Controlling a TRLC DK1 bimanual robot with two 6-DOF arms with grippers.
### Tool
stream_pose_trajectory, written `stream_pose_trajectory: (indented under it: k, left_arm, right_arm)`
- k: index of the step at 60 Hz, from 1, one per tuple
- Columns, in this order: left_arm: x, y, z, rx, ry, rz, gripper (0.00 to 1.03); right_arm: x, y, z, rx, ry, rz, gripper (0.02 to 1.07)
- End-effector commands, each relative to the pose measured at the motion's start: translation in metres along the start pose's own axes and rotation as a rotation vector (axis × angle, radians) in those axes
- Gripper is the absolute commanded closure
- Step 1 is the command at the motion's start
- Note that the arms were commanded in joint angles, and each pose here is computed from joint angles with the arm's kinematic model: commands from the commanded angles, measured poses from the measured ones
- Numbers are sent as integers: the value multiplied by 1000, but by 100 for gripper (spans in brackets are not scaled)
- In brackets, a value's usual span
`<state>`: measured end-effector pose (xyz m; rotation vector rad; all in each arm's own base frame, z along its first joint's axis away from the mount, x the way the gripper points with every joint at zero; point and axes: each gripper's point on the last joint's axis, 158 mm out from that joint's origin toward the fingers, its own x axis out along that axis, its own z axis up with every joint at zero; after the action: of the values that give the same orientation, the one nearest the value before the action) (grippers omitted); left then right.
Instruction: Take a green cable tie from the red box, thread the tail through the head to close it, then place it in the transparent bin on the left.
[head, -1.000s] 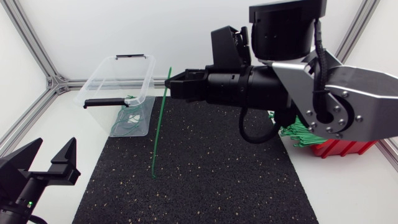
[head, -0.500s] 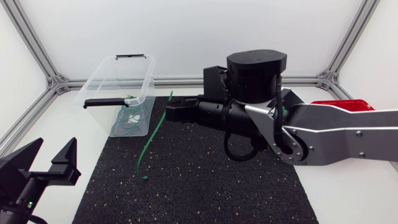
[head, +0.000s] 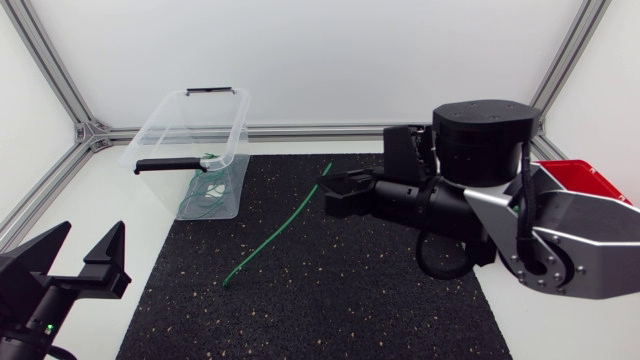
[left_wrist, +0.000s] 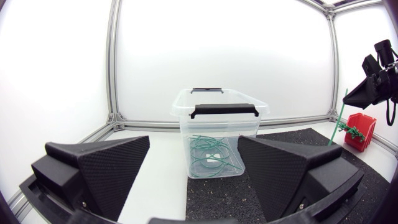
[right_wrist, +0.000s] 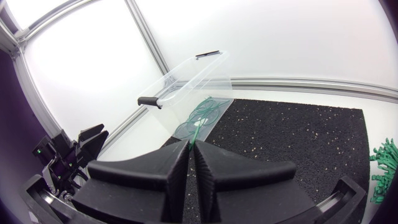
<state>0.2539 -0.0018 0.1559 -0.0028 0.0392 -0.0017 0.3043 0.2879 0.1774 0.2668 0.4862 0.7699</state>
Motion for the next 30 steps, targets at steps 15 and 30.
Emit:
stream_pose_trajectory:
  k: [15,30]
  left_arm:
    - [2,-1,-23,-13,52,-2,4]
    - [2,-1,-22,-13,50,-2,4]
  right_arm:
    - [-28,-19,-44,-98,68,-46,71]
    - [-44,-31,-59,-230,125,-95,54]
